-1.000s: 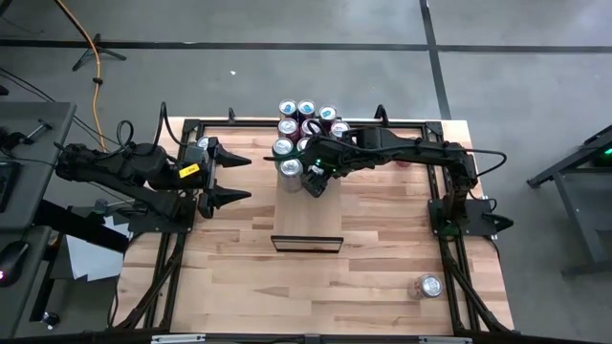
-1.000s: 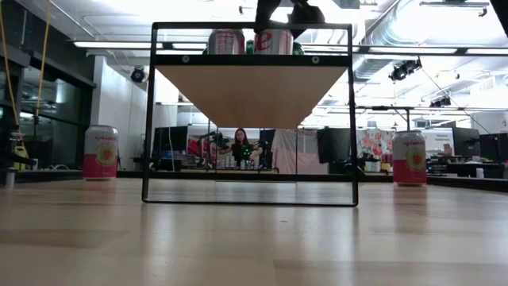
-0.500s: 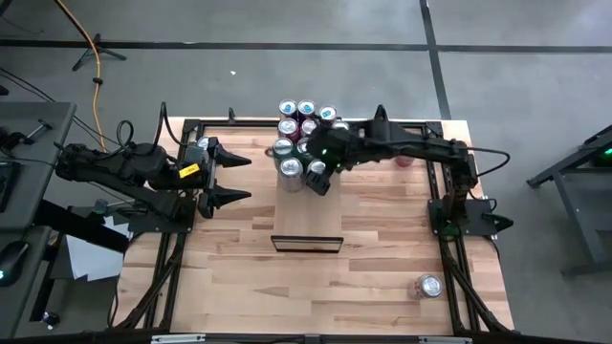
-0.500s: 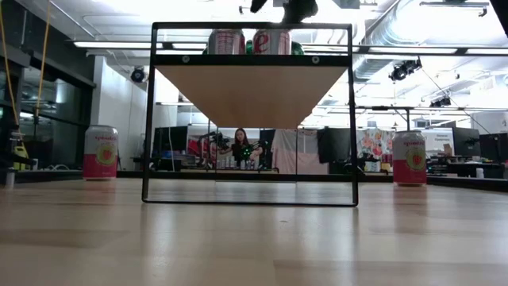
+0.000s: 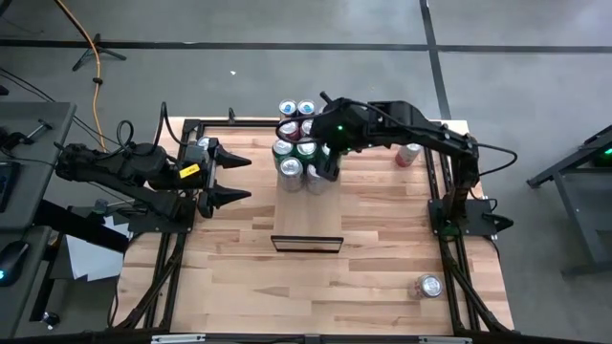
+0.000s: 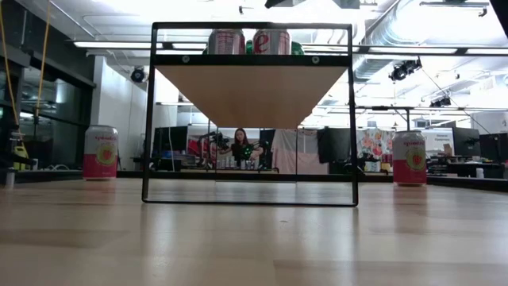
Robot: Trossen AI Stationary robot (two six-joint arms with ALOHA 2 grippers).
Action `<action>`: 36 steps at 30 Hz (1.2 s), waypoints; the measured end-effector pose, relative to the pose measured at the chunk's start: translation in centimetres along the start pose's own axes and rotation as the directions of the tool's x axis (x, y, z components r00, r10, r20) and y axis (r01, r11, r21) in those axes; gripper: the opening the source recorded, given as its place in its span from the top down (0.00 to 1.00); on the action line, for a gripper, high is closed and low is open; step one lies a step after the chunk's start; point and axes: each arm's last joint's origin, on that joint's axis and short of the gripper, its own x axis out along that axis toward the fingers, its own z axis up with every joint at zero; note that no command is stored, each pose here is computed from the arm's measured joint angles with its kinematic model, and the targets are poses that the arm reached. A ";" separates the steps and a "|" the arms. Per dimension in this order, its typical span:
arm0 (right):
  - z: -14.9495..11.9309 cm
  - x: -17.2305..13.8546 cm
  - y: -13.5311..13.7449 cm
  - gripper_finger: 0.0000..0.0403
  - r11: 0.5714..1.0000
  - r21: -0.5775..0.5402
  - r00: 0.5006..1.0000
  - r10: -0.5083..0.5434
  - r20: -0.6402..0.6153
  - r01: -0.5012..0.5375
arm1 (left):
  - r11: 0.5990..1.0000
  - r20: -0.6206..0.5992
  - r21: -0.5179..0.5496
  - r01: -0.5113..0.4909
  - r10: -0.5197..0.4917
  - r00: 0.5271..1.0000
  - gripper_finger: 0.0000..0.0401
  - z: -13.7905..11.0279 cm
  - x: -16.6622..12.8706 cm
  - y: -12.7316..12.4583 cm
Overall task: Place canned beverage on shelf
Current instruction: Put the top red silver soda on the shelf
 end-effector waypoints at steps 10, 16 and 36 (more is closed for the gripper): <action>-0.9 2.3 0.9 0.02 0.903 -0.316 0.955 0.258 -0.148 -0.293 | 1.000 0.000 -0.014 0.000 0.000 1.000 0.17 0.0 0.0 0.0; -1.3 4.6 1.1 0.02 0.851 -0.446 0.955 0.194 -0.226 -0.278 | 1.000 -0.002 -0.013 -0.001 0.001 1.000 0.17 0.0 0.0 0.0; -2.5 6.1 1.3 0.11 0.765 -0.551 0.923 0.141 -0.359 -0.332 | 1.000 -0.058 0.007 -0.012 0.012 0.998 0.17 -0.6 0.0 0.1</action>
